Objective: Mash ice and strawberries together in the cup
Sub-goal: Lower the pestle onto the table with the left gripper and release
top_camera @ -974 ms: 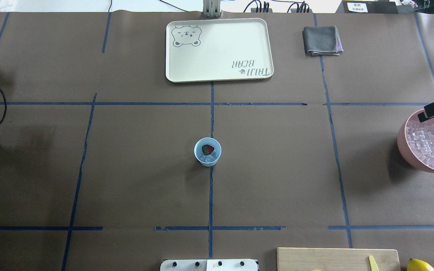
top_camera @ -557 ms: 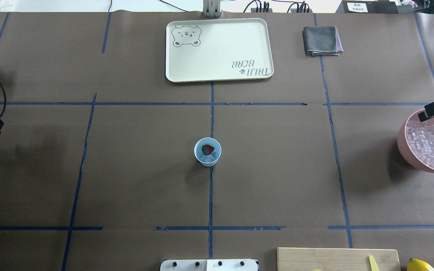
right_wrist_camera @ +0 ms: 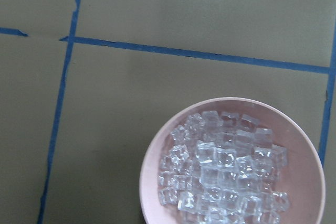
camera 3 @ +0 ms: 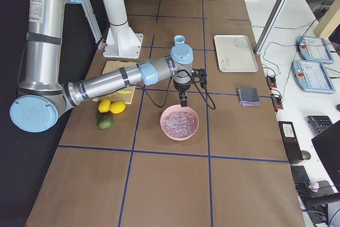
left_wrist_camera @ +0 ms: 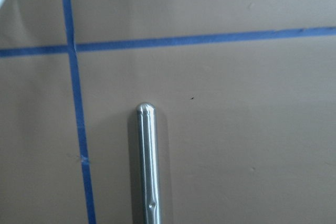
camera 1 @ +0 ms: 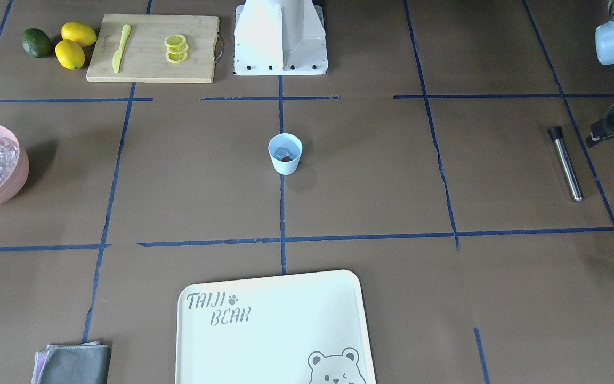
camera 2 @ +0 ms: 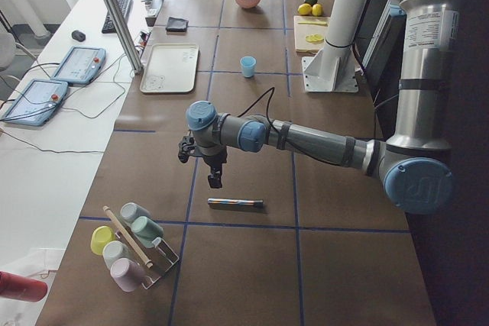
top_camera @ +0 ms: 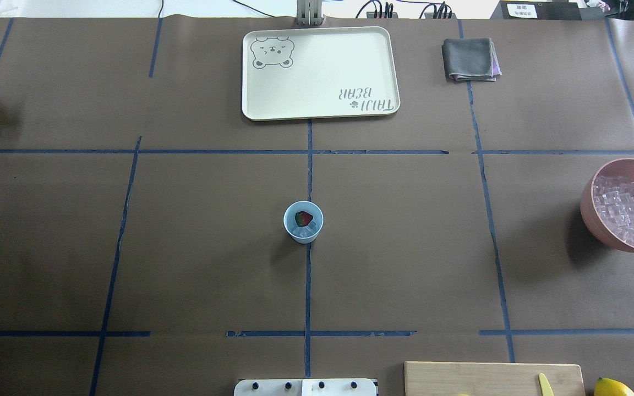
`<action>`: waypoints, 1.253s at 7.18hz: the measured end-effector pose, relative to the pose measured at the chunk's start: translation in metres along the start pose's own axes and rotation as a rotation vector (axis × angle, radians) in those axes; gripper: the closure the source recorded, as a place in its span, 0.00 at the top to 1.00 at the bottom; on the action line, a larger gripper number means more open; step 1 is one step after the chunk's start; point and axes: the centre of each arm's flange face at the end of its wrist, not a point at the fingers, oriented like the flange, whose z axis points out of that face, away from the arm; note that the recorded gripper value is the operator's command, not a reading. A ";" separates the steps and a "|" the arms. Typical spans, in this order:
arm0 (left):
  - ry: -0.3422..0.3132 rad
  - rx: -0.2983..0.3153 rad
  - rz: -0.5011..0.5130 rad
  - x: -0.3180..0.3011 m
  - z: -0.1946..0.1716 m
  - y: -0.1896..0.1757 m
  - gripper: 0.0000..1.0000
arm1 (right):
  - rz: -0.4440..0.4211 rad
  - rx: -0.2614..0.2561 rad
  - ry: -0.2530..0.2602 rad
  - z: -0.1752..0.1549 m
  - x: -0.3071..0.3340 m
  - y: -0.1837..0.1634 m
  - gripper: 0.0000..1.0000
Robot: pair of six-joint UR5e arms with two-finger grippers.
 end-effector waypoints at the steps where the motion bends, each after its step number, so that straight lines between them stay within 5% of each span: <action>1: 0.035 0.044 0.032 -0.018 -0.025 0.012 1.00 | -0.010 -0.015 0.012 0.003 0.021 0.007 0.99; 5: 0.032 0.102 0.062 -0.065 -0.063 0.081 1.00 | -0.032 -0.100 0.047 -0.012 0.109 0.034 0.99; 7: -0.005 0.084 0.042 -0.081 -0.055 0.089 1.00 | -0.027 -0.167 0.030 0.010 0.149 0.049 0.99; 9: -0.071 0.055 -0.036 -0.104 -0.041 0.084 1.00 | -0.030 -0.172 0.000 0.015 0.175 0.061 0.99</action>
